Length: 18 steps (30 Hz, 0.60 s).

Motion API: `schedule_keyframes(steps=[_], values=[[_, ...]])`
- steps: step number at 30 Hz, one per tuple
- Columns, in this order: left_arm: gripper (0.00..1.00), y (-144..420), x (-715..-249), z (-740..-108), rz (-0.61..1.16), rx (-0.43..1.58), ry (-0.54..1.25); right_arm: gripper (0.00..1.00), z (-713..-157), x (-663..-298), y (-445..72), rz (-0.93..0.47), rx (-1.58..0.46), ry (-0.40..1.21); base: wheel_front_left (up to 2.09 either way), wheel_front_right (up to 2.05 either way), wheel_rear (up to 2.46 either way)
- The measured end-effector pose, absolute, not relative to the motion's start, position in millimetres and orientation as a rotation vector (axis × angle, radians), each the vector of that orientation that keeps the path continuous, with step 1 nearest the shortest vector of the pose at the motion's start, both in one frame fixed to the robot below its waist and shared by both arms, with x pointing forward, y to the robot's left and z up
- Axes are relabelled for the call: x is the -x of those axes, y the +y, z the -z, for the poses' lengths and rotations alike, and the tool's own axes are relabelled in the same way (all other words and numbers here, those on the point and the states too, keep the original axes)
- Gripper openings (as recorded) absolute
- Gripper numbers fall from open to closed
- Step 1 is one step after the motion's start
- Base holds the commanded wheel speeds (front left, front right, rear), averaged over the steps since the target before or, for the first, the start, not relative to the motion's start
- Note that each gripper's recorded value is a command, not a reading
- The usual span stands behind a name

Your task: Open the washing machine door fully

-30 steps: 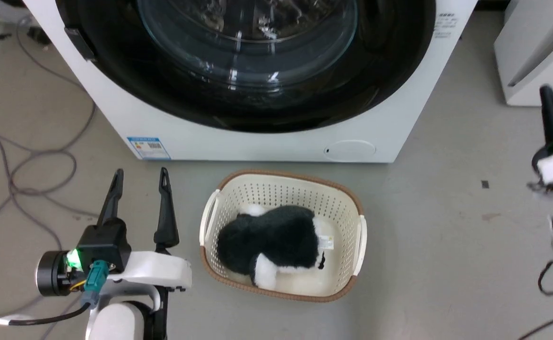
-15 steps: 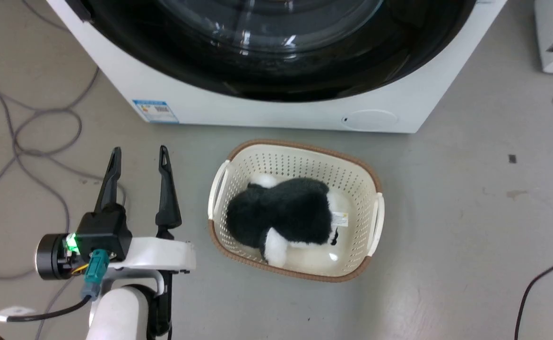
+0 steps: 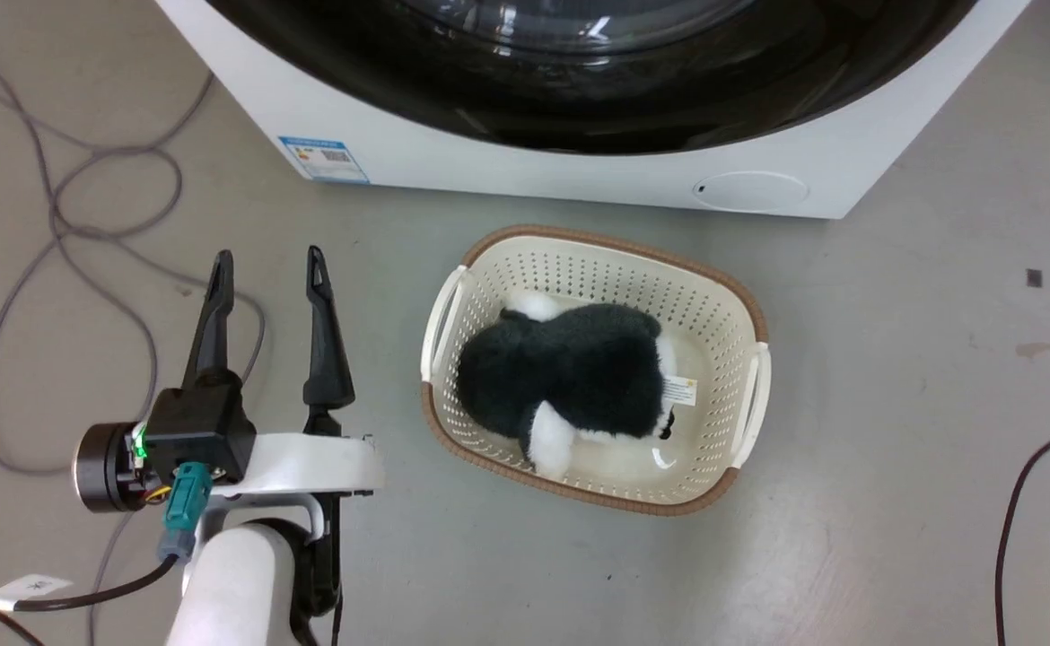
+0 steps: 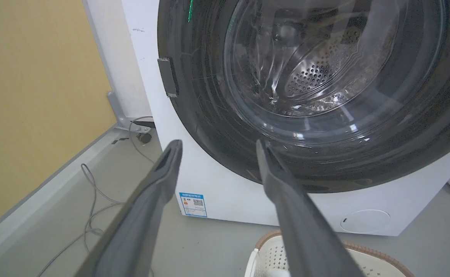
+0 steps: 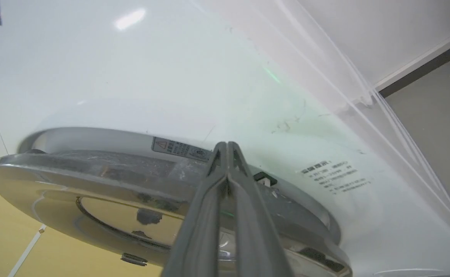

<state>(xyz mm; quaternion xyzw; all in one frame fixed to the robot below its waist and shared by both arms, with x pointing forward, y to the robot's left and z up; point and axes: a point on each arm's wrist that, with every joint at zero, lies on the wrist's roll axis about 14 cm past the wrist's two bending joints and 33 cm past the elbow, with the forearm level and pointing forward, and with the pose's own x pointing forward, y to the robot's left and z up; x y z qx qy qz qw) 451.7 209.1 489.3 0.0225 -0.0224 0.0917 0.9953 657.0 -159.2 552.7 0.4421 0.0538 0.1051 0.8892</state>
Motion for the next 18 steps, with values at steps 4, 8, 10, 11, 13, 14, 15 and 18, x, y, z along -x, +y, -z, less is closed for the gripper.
schedule_keyframes(steps=[4, 8, 10, 11, 13, 14, 15, 18], values=[[1.0, 211.2, -453.0, -487.4, -0.195, -0.05, -0.046, 0.0, -549.9, -663.7, -148.3, -0.247, -0.939, 0.146, 0.0, 0.0, 0.0], [1.0, 212.5, -455.8, -486.9, -0.201, -0.048, -0.052, 0.0, -547.5, -668.9, -136.2, -0.287, -0.958, 0.192, 0.0, 0.0, 0.0], [1.0, 212.8, -457.5, -488.4, -0.204, -0.05, -0.061, 0.0, -546.0, -669.5, -129.8, -0.313, -0.968, 0.223, 0.0, 0.0, 0.0], [1.0, 213.0, -457.3, -488.1, -0.206, -0.05, -0.06, 0.0, -545.9, -669.6, -129.3, -0.322, -0.973, 0.237, 0.0, 0.0, 0.0], [1.0, 213.2, -456.8, -489.0, -0.209, -0.051, -0.065, 0.0, -545.6, -668.0, -127.3, -0.344, -0.985, 0.268, 0.0, 0.0, 0.0], [1.0, 213.5, -456.5, -489.8, -0.211, -0.051, -0.069, 0.0, -545.3, -666.9, -125.8, -0.356, -0.989, 0.285, 0.0, 0.0, 0.0], [1.0, 213.8, -456.0, -490.3, -0.213, -0.052, -0.07, 0.0, -545.5, -665.7, -124.7, -0.368, -0.996, 0.301, 0.0, 0.0, 0.0], [1.0, 214.3, -455.0, -493.0, -0.215, -0.052, -0.08, 0.0, -547.4, -661.1, -123.0, -0.403, -1.005, 0.347, 0.0, 0.0, 0.0]])
